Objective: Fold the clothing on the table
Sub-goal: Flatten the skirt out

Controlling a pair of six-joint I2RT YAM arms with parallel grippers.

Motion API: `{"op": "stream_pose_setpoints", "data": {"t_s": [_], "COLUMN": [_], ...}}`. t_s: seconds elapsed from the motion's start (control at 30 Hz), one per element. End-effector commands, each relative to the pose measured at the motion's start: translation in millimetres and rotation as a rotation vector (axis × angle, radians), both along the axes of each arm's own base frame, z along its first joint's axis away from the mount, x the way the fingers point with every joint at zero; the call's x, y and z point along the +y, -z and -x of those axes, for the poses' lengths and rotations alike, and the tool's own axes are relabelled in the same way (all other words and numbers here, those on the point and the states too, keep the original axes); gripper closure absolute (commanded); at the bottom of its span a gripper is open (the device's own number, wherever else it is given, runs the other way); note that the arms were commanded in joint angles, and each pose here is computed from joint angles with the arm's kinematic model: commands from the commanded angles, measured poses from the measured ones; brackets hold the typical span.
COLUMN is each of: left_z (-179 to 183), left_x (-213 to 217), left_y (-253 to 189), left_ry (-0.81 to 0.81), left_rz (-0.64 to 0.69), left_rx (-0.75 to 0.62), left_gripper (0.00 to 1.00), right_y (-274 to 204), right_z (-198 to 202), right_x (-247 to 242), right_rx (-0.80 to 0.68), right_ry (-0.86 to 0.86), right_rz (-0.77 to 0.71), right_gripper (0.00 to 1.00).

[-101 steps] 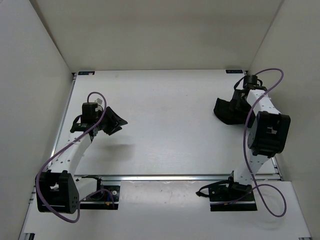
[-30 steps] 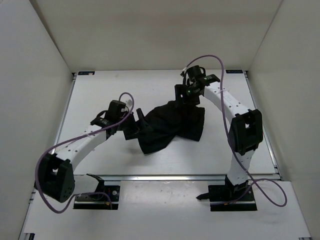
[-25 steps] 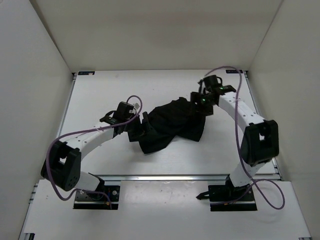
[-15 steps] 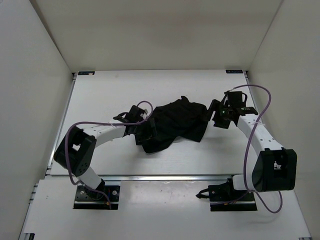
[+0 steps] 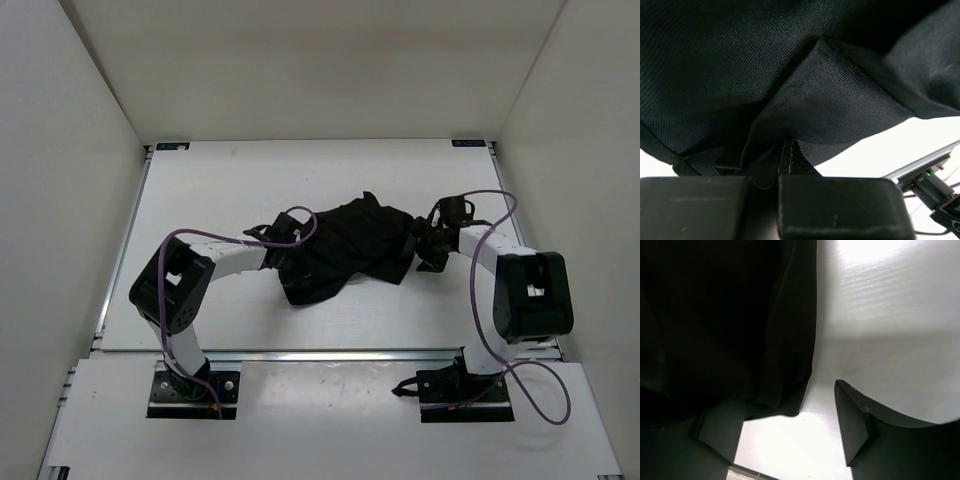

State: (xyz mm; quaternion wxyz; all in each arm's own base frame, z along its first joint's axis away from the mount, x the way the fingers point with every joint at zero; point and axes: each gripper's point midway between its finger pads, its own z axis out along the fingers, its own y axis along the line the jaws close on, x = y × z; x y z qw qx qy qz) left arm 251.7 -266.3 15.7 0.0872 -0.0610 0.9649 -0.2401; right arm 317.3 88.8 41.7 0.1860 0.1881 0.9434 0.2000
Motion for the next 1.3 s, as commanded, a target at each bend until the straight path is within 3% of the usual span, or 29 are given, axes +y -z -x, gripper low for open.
{"op": "stream_pose_setpoints", "data": {"t_s": [0.0,0.03,0.07,0.13,0.17,0.4,0.5,0.57,0.67,0.7,0.73,0.77,0.8,0.87,0.9,1.13,1.27], "left_z": [-12,-8,-11,-9,-12,-51,-75,-83,-80,-70,-65,-53,-43,-28,-18,-27,-33], "left_x": [6,10,14,23,31,101,126,132,119,104,98,84,70,52,48,49,54], "left_y": [-6,-1,-1,1,0,-44,-97,-140,-163,-161,-155,-141,-128,-103,-84,-50,-35], "left_ry": [0.002,0.005,-0.005,-0.004,-0.01,-0.15,-0.232,-0.266,-0.217,-0.159,-0.141,-0.102,-0.072,-0.049,-0.04,-0.063,-0.094], "left_rz": [-0.05,-0.061,-0.068,-0.082,-0.099,-0.123,-0.098,-0.059,0.015,0.029,0.025,0.004,0.002,0.028,0.017,-0.115,-0.165], "left_rx": [-0.059,-0.05,-0.051,-0.04,-0.05,-0.142,-0.26,-0.37,-0.374,-0.351,-0.327,-0.299,-0.285,-0.232,-0.189,-0.164,-0.145], "left_gripper": [1.0,1.0,1.0,1.0,1.0,1.0,1.0,1.0,1.0,0.99,0.89,0.64,0.59,0.56,0.49,0.32,0.3], "right_y": [-5,-6,-2,-8,-8,-95,-133,-154,-163,-160,-159,-155,-151,-148,-148,-141,-135], "right_z": [-34,-38,-37,-45,-43,-36,-16,-1,13,17,16,18,20,19,20,20,22], "right_x": [9,14,17,20,19,26,32,31,37,38,38,40,45,49,55,60,62], "right_rx": [-0.067,-0.066,-0.047,-0.054,-0.049,-0.237,-0.299,-0.333,-0.345,-0.337,-0.332,-0.328,-0.316,-0.309,-0.306,-0.306,-0.299], "right_ry": [-0.013,-0.025,-0.043,-0.07,-0.094,-0.24,-0.308,-0.321,-0.331,-0.334,-0.327,-0.327,-0.342,-0.339,-0.352,-0.352,-0.357], "right_rz": [-0.006,-0.03,-0.044,-0.051,-0.038,-0.038,0.015,0.077,0.031,0.007,-0.003,-0.001,-0.003,-0.006,-0.017,-0.05,-0.064], "right_gripper": [0.37,0.42,0.68,0.98,1.0,1.0,1.0,1.0,1.0,1.0,1.0,1.0,1.0,1.0,1.0,1.0,1.0]}}
